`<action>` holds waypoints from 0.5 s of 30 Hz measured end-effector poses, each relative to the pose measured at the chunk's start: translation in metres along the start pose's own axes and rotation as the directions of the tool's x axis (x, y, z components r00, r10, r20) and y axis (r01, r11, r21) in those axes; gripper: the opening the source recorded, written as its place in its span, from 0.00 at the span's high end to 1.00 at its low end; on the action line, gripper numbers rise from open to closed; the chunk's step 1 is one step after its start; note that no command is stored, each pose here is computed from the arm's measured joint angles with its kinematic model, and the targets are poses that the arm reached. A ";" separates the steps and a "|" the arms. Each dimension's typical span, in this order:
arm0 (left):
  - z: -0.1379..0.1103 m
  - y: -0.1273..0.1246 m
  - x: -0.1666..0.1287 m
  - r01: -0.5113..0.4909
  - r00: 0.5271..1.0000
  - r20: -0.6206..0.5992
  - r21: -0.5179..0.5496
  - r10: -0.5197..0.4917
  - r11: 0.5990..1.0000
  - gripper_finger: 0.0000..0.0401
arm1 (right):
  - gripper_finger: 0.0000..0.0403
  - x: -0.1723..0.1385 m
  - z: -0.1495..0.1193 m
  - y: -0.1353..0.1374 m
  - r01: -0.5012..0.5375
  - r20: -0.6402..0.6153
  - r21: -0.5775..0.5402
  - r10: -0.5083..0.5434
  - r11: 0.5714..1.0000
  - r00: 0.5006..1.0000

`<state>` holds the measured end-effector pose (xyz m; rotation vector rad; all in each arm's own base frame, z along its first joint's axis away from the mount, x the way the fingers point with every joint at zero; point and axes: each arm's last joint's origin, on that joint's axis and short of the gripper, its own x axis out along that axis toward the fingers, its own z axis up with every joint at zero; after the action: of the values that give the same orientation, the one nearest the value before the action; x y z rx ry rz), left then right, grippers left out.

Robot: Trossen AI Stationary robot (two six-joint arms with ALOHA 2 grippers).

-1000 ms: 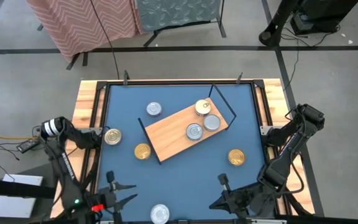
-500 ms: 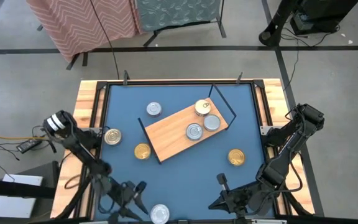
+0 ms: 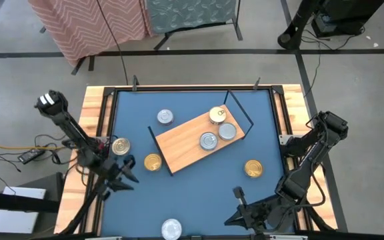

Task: Stack canned seafood by type on shelf
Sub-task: Put the red tuna can on the shelf

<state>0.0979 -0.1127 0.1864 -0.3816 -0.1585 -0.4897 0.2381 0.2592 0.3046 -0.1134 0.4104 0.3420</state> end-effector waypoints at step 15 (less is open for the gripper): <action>0.009 0.018 -0.031 -0.103 0.987 -0.084 0.300 0.134 0.949 0.63 | 0.97 0.012 0.007 -0.029 0.126 0.030 0.041 -0.128 0.991 0.991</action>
<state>0.0789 -0.0816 0.1812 -0.0723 -0.1056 -0.3590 0.2612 0.2369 0.3075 -0.0948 0.3752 0.2099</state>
